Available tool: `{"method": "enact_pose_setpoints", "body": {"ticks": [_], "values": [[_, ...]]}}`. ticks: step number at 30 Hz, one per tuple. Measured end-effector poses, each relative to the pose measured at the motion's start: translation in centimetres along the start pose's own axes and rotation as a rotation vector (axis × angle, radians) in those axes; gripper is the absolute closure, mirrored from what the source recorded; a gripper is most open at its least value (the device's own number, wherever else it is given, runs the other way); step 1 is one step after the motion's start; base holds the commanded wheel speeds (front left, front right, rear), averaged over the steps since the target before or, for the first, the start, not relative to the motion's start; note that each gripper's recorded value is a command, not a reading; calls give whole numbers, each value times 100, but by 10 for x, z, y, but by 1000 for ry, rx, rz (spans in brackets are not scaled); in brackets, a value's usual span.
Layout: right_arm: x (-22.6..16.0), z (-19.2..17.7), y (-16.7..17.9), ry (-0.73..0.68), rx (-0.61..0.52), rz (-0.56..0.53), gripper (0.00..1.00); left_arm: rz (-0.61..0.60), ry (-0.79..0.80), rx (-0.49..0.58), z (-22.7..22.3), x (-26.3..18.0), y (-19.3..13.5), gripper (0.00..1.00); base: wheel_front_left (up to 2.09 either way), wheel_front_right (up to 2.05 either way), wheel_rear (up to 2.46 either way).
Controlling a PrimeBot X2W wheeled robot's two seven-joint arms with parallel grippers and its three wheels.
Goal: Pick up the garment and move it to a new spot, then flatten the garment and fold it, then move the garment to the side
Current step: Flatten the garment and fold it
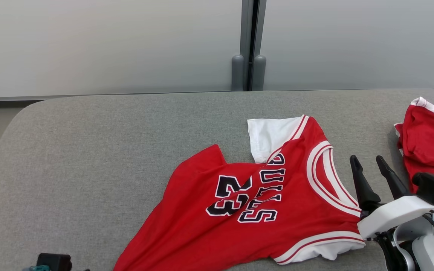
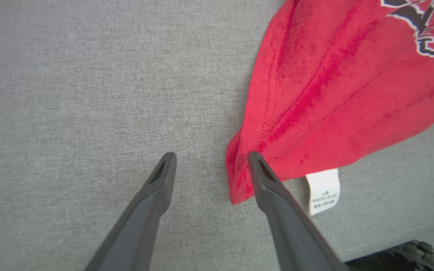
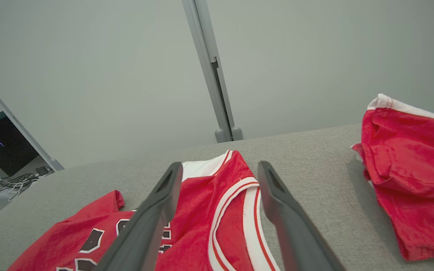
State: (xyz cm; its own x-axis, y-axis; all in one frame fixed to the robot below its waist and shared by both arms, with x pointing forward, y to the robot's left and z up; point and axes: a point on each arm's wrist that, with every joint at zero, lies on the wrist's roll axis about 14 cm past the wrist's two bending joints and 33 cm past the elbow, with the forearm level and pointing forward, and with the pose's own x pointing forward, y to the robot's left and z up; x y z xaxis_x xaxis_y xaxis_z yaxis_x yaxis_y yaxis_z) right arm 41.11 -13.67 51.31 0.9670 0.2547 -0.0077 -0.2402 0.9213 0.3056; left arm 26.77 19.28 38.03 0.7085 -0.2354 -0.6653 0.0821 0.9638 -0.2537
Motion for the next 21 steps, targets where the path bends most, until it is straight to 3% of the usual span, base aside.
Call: {"method": "enact_pose_setpoints", "body": {"ticks": [3,7,14,21], "values": [[-2,2,-1,-6,-1,-3,0,37,-69,55,20,-4,8,0,0,0,0],[-4,7,-1,-20,-3,-5,0,83,-303,118,76,-12,6,0,0,0,0],[-14,3,-6,-14,3,-27,0,110,-623,99,127,-28,-15,0,0,0,0],[-19,-12,-13,49,17,-49,0,87,-645,92,123,-21,-26,0,0,0,0]]}}
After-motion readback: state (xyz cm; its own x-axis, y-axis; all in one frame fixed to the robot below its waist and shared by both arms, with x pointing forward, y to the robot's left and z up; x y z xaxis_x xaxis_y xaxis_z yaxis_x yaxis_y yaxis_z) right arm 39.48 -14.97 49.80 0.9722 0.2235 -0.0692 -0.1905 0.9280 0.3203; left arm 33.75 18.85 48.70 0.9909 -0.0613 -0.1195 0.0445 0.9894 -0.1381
